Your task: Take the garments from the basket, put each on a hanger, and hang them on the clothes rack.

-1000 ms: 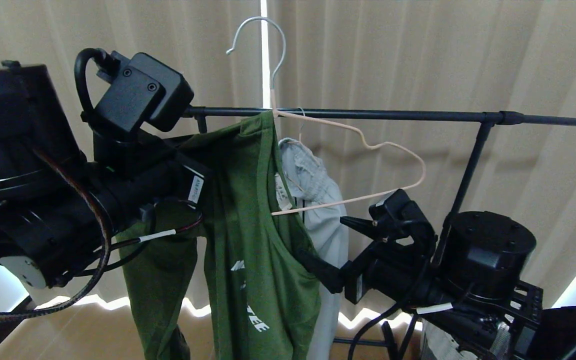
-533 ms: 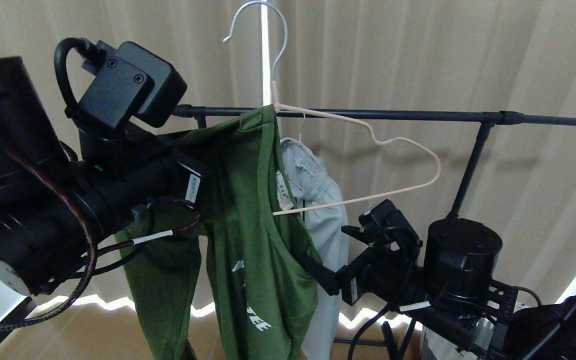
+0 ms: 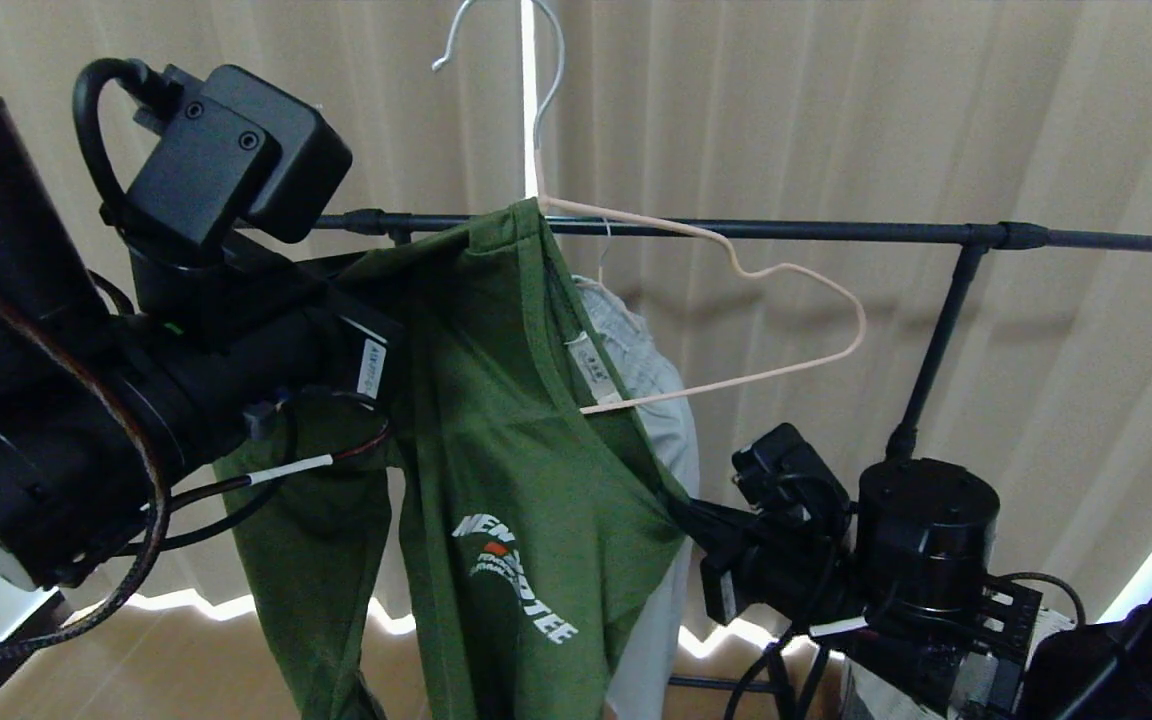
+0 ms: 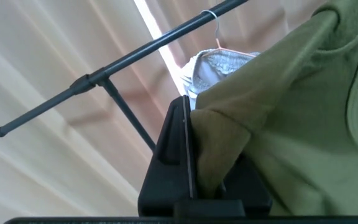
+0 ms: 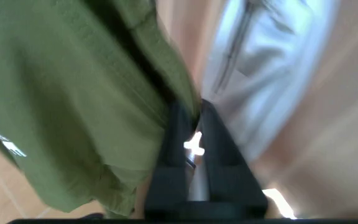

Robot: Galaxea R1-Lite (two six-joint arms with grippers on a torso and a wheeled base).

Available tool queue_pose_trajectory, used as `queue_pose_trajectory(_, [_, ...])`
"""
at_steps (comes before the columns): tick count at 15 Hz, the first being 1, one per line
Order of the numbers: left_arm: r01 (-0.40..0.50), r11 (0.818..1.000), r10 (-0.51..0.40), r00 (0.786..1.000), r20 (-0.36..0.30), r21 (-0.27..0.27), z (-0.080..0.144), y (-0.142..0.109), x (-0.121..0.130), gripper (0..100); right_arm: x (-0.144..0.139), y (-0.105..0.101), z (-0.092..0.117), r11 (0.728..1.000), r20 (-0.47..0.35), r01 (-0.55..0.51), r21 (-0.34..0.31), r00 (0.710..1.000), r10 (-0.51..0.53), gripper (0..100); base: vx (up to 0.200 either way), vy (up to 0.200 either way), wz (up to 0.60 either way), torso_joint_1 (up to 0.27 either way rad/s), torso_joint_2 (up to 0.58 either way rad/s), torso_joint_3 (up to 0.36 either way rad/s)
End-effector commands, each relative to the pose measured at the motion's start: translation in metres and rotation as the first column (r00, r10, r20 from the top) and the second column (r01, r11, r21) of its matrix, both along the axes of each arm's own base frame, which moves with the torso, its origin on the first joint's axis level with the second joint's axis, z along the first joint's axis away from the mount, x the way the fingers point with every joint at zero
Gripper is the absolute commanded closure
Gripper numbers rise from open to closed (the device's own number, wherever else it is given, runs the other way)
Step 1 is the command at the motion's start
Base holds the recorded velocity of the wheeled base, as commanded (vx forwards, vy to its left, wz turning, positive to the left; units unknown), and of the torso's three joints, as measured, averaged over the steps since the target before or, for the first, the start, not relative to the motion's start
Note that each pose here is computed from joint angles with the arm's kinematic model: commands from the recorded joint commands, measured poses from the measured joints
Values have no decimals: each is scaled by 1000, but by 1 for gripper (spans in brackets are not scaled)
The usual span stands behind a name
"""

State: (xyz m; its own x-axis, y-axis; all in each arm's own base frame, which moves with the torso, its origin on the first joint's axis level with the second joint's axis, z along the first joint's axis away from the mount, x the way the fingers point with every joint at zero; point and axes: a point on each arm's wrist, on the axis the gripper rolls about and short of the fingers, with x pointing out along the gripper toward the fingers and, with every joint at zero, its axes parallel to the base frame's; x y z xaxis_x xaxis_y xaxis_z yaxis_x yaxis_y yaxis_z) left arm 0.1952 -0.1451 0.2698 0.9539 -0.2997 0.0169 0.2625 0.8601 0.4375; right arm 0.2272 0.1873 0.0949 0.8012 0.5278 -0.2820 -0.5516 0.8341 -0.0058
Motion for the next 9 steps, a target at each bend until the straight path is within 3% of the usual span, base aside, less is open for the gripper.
queue_pose_trajectory(1, [-36, 999, 36, 999, -7, 14, -4, 6, 4, 100, 2, -14, 4, 999, 9, 54, 0, 999, -54, 100, 0, 0, 0, 0, 0, 0])
queue_pose_trajectory(4, [-71, 994, 73, 997, -20, 88, -13, 14, 9, 100, 11, -38, 20, 990, 68, 139, 1, 988, -139, 100, 0, 0, 0, 0, 0, 0])
queue_pose_trajectory(6, [-87, 978, 95, 995, -36, 190, -28, 21, 9, 100, 23, -53, 39, 979, 140, 200, 26, 969, -202, 100, 0, 0, 0, 0, 0, 0])
queue_pose_trajectory(9, [-102, 969, 116, 992, -51, 224, -36, 26, 9, 100, 33, -63, 59, 968, 191, 241, 70, 949, -250, 100, 0, 0, 0, 0, 0, 0])
